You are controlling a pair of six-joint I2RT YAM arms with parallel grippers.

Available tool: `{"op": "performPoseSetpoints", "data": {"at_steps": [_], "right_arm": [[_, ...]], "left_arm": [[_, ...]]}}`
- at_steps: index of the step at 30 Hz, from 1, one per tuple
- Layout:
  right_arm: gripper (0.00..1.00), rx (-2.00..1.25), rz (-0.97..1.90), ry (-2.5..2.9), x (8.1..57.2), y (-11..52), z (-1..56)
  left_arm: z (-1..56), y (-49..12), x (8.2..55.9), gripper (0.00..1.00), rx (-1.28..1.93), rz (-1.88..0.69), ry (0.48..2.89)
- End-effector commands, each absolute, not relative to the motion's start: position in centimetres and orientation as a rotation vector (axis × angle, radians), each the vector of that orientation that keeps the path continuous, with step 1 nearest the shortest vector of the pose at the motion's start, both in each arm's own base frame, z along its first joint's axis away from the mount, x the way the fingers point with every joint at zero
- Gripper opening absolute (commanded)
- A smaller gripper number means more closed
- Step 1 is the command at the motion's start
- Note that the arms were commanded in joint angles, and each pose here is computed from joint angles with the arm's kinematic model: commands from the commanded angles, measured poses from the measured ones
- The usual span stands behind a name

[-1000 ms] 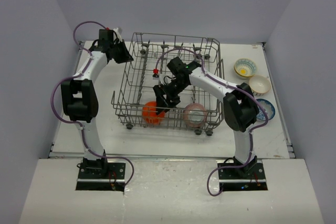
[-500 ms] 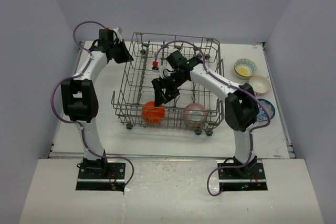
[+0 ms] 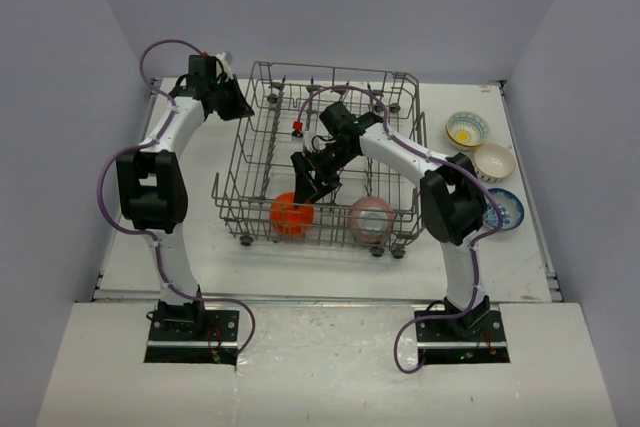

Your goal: Unload the bowls from the dish rack

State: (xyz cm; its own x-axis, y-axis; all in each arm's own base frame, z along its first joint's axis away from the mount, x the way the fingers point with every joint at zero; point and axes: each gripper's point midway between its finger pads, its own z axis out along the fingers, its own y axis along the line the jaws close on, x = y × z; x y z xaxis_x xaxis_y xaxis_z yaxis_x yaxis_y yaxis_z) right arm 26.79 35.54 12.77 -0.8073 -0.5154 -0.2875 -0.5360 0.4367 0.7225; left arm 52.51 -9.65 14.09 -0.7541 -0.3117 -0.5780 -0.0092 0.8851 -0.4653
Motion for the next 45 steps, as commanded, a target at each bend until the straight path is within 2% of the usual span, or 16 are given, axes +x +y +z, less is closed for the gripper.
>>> {"op": "performPoseSetpoints", "data": {"at_steps": [1, 10, 14, 22, 30, 37, 45], "right_arm": [[0.86, -0.994, 1.434, 2.599, 26.7, 36.3, 13.1], [0.86, -0.989, 1.500, 2.622, 26.1, 36.4, 11.7], [0.89, -0.970, 1.381, 2.673, 26.7, 35.9, 10.1], [0.89, -0.961, 1.335, 2.694, 26.9, 35.9, 9.2], [0.90, -0.882, 1.078, 2.741, 29.5, 35.6, 7.3], [0.90, -0.816, 0.937, 2.747, 30.8, 35.1, 6.8], [0.89, -0.810, 0.907, 2.673, 30.6, 35.4, 7.7]], "left_arm": [[6.8, -4.5, 50.3, 0.00, -0.417, -0.329, 2.568], [6.7, -4.3, 50.2, 0.00, -0.422, -0.330, 2.571], [6.8, -4.2, 50.2, 0.00, -0.423, -0.328, 2.567], [6.5, -4.2, 50.0, 0.00, -0.429, -0.332, 2.572], [6.4, -4.2, 49.9, 0.00, -0.428, -0.336, 2.573], [6.3, -4.2, 49.9, 0.00, -0.428, -0.338, 2.576], [6.1, -4.4, 49.8, 0.00, -0.430, -0.349, 2.576]]}}
